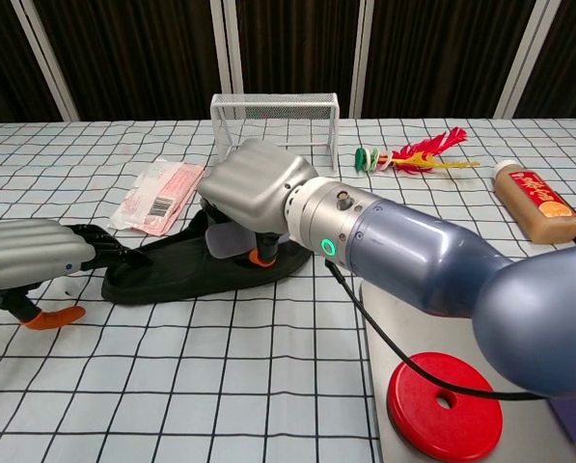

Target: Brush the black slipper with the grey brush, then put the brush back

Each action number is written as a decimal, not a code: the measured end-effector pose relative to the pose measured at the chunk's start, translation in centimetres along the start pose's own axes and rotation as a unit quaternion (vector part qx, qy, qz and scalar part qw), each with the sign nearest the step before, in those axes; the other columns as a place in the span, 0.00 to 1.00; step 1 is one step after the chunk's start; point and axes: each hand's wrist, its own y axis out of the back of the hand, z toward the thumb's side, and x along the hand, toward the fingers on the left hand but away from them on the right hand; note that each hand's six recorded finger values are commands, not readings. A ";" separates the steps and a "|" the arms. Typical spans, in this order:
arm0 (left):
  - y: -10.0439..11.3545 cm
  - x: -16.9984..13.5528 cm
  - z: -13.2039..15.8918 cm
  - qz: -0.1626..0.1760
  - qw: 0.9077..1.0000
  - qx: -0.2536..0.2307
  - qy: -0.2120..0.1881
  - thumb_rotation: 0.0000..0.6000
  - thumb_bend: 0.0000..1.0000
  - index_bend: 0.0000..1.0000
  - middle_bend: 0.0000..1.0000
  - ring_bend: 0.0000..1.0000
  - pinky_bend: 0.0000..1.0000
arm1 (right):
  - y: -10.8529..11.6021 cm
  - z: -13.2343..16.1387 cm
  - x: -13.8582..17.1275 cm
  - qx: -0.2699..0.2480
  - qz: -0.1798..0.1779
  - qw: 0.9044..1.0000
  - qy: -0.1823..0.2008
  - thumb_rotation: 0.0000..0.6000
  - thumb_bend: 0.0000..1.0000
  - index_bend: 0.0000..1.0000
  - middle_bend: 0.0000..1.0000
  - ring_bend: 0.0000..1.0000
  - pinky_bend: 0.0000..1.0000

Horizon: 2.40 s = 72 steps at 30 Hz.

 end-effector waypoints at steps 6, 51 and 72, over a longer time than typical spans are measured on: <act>0.0 0.0 -0.1 0.001 1.000 -0.001 0.000 1.00 0.63 0.00 0.11 0.09 0.02 | -0.7 -0.6 -0.4 0.009 0.010 1.000 -0.010 1.00 0.57 0.71 0.64 0.42 0.34; 5.0 -4.4 0.2 0.127 0.991 -0.022 -0.037 1.00 0.32 0.00 0.00 0.00 0.02 | -4.3 -15.4 5.9 0.044 0.051 0.983 -0.171 1.00 0.57 0.71 0.64 0.42 0.34; 2.5 -9.7 -0.9 0.121 0.986 -0.099 -0.058 1.00 0.30 0.00 0.00 0.00 0.00 | -11.7 -14.5 10.5 0.063 0.179 0.969 -0.158 1.00 0.57 0.68 0.62 0.42 0.34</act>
